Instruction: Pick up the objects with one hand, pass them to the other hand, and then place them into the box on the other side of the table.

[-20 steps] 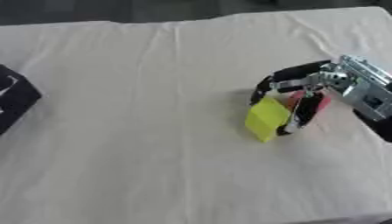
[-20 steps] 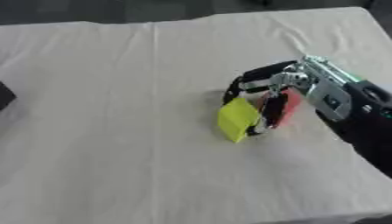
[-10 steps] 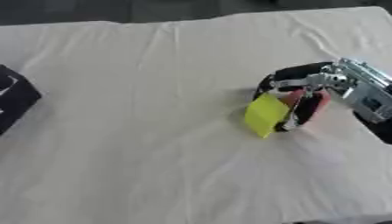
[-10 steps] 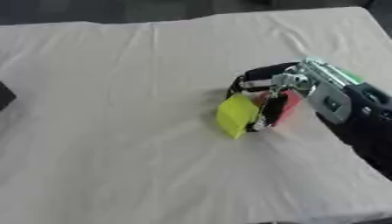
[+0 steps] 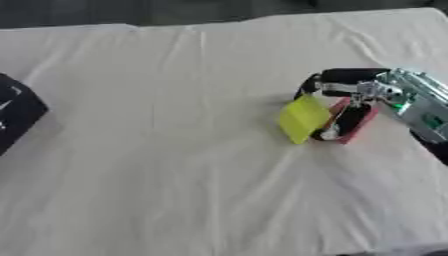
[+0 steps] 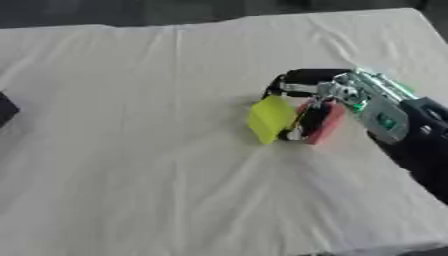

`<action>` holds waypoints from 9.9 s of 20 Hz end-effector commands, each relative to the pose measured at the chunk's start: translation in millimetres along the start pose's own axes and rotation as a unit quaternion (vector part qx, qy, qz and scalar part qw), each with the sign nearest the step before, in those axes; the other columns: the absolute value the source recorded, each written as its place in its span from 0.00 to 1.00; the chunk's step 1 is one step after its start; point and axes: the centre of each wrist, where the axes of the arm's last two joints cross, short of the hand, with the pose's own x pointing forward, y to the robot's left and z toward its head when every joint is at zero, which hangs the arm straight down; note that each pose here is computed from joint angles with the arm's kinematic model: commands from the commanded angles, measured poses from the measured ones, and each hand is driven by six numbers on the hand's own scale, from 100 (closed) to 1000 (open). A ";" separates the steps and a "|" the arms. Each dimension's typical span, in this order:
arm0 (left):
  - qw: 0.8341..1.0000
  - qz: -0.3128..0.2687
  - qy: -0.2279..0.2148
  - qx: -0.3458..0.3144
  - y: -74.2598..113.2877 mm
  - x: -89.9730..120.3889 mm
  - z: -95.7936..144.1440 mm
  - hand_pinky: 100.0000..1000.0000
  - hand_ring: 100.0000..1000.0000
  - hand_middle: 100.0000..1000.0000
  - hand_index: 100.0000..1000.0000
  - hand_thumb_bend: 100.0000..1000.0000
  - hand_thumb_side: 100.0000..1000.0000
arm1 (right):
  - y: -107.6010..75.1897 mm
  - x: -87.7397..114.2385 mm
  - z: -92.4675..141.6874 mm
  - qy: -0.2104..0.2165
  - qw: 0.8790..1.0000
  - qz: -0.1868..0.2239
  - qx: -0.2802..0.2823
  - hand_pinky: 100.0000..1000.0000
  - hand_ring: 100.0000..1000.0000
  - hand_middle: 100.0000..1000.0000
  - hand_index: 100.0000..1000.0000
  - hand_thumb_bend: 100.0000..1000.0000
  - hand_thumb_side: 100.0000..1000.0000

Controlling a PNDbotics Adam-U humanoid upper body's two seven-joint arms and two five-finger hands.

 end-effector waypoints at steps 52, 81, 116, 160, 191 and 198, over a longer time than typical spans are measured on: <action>0.843 -0.366 -0.183 -0.348 -71.7 155.3 -47.1 0.83 0.93 0.88 0.82 0.00 0.27 | -14.1 110.6 -92.8 -0.030 0.924 -0.258 -0.282 0.55 0.59 0.49 0.55 0.00 0.00; 0.847 -0.453 -0.134 -0.243 -108.4 104.5 -77.4 0.94 1.00 0.87 0.87 0.31 0.26 | -24.6 152.0 -99.5 -0.074 0.931 -0.243 -0.263 0.55 0.59 0.49 0.54 0.00 0.00; 0.864 -0.439 -0.100 -0.224 -109.8 66.0 -94.5 0.95 1.00 0.87 0.89 0.22 0.10 | -29.4 160.9 -94.5 -0.105 0.930 -0.237 -0.262 0.54 0.60 0.48 0.52 0.00 0.00; 0.878 -0.420 -0.122 -0.195 -127.4 53.5 -102.8 0.89 0.99 0.80 0.78 0.07 0.13 | -27.9 165.6 -90.2 -0.121 0.934 -0.223 -0.251 0.51 0.58 0.46 0.50 0.00 0.00; 0.893 -0.409 -0.103 -0.159 -110.6 44.8 -99.9 0.64 0.65 0.40 0.30 0.00 0.23 | -31.1 153.0 -84.6 -0.066 0.949 -0.150 -0.268 0.67 0.74 0.68 0.77 0.37 0.06; 0.895 -0.406 -0.097 -0.158 -105.3 42.7 -99.5 0.62 0.60 0.36 0.27 0.00 0.22 | -32.5 151.4 -83.1 -0.067 0.954 -0.135 -0.258 0.68 0.75 0.70 0.80 0.38 0.08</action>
